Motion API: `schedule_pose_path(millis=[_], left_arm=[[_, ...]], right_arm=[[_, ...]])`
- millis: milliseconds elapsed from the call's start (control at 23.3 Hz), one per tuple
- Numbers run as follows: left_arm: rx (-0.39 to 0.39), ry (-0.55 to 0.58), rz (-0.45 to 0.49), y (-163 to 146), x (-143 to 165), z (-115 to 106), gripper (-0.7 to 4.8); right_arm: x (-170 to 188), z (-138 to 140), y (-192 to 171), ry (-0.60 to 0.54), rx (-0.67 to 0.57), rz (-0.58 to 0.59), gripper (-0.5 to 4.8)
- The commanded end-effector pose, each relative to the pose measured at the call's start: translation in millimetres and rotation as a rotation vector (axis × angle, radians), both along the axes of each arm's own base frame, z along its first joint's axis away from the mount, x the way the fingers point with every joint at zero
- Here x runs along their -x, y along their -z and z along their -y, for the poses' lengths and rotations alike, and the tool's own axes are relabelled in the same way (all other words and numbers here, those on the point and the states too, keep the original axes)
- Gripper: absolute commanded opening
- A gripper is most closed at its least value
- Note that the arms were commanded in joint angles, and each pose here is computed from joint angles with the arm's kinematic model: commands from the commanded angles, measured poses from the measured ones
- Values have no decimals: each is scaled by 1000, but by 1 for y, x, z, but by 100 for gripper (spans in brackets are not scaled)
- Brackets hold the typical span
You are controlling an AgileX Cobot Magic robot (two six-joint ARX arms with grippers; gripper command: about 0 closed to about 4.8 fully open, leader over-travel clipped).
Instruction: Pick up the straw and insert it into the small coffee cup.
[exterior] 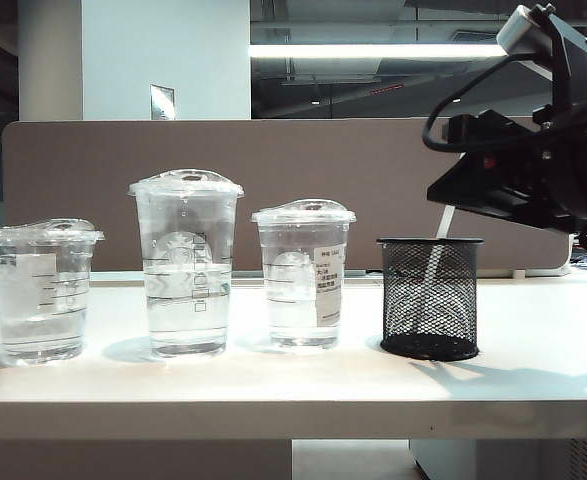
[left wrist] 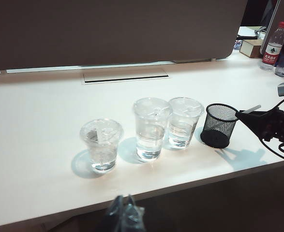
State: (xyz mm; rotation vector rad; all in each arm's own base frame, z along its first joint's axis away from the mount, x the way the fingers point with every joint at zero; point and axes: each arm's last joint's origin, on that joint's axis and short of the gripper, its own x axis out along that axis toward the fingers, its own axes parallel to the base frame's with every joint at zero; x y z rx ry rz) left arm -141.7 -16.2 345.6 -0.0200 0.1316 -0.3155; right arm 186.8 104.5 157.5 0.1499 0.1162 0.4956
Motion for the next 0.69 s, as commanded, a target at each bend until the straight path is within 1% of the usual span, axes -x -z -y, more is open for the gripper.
schedule_pose_path(millis=[43,301,430,688], left_arm=[[-3,5,1,0,0,0,-5],[-3,5,1,0,0,0,-6],[-3,5,1,0,0,0,-5],[-3,5,1,0,0,0,-5]], right_arm=[[0,0,-2,-1,19,23,71],[-1,1,-2,42,21,25,70],[-1,1,-2,41,22,25,52],[-1,1,-2,41,20,27,52]])
